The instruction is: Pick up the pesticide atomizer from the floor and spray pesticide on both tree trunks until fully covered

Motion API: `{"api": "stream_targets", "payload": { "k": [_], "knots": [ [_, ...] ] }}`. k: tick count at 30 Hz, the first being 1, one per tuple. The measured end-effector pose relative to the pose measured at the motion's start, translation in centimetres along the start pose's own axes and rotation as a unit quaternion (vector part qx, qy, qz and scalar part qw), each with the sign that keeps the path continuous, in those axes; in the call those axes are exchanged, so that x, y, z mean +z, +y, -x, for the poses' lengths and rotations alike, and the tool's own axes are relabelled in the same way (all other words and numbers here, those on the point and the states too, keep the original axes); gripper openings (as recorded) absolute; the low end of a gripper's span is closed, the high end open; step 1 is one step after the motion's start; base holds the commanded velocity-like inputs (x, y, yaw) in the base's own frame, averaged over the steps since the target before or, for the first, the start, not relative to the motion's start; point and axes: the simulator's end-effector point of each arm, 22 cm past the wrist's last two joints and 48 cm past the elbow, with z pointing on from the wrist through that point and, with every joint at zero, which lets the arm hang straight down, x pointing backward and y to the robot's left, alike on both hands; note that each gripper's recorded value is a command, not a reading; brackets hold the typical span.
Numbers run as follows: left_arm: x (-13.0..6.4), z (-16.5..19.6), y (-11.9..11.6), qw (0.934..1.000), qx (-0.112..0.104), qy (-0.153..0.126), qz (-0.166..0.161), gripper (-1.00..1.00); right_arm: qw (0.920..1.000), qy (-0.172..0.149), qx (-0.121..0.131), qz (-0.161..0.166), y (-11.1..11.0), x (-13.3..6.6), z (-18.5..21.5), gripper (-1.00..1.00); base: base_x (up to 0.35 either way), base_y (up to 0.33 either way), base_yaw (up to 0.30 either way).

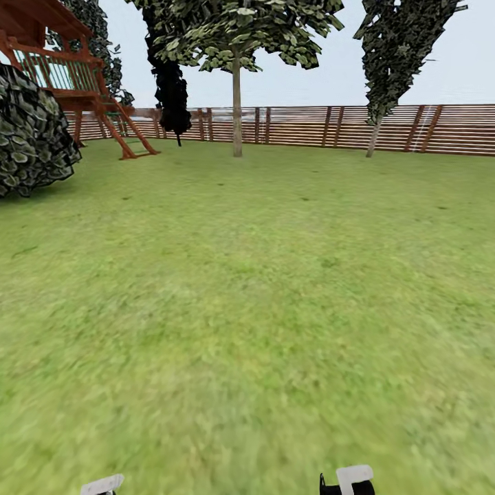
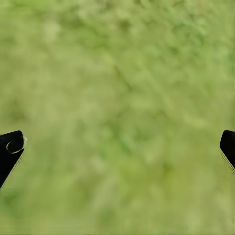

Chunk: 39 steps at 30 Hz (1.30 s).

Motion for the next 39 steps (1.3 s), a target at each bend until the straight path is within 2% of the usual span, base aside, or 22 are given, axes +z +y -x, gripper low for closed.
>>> {"api": "stream_targets", "payload": {
  "k": [39],
  "knots": [
    [-0.01,-0.06,-0.04,1.0000,0.000,0.001,0.000,-1.00,1.0000,0.000,0.000,0.000,0.00,0.00,-0.01,1.00,0.338,0.000,0.000]
  ]
}}
